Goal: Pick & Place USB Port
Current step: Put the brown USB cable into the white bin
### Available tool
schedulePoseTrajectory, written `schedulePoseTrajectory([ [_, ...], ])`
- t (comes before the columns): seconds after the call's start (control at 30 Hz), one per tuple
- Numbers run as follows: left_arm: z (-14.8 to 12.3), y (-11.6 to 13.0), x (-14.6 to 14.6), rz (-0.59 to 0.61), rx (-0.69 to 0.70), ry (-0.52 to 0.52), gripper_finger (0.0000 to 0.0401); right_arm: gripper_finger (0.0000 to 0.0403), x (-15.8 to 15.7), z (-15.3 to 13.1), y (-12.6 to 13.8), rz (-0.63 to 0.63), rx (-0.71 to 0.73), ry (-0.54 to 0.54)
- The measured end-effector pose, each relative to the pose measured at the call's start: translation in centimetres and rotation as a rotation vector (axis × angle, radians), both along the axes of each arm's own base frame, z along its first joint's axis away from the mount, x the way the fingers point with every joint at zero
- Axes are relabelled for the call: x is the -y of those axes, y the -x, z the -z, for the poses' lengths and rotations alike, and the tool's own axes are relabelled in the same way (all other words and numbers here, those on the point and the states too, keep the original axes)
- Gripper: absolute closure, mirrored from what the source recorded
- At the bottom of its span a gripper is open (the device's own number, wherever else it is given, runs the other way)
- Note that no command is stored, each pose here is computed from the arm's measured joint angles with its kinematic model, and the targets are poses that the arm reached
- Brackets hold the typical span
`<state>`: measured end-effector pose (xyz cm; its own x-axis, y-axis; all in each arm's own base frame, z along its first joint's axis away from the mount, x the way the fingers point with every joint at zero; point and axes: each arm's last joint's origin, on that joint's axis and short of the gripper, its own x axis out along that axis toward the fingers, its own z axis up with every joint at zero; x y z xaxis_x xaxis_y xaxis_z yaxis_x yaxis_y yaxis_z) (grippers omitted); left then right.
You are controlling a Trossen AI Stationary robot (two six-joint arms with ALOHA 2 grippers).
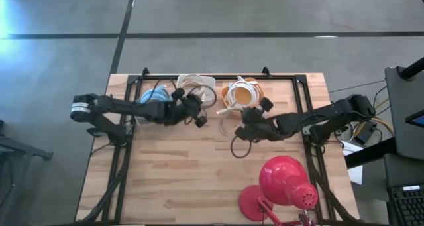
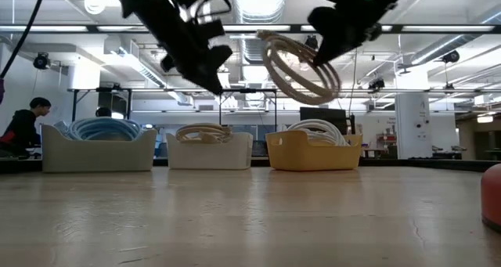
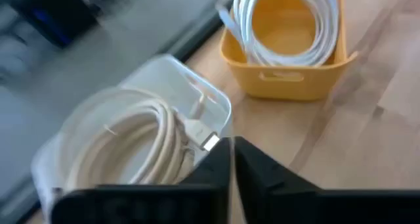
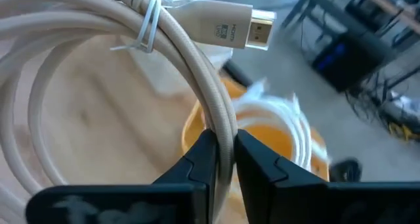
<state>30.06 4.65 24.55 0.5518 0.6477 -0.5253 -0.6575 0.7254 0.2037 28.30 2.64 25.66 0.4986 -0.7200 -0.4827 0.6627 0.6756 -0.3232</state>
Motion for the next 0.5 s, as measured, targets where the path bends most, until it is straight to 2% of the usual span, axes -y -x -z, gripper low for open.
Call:
schedulePoseTrajectory([
  [0.07, 0.7, 0.2, -1.6, -0.018, -0.017, 0.038, 0.0393, 0.0360, 0.7, -0.5, -0.8, -0.016, 0.041, 0.029],
  [0.17, 1.3, 0.7, -4.0, -0.113, -0.046, 0.023, 0.0394, 0.0365, 1.8, -0.9, -1.7, -0.065, 0.085, 0.071],
  [0.27, 1.2, 1.2, -5.7, -0.176, -0.030, 0.016, 0.0399, 0.0368, 2.7, -1.1, -2.2, -0.124, 0.107, 0.057],
  [0.37, 1.3, 1.7, -7.0, -0.212, -0.025, 0.027, 0.0399, 0.0366, 3.6, -1.3, -2.3, -0.119, 0.124, 0.048],
  [0.5, 2.2, 2.3, -8.2, -0.229, -0.018, 0.096, 0.0400, 0.0365, 4.6, -1.3, -2.3, -0.085, 0.122, 0.050],
])
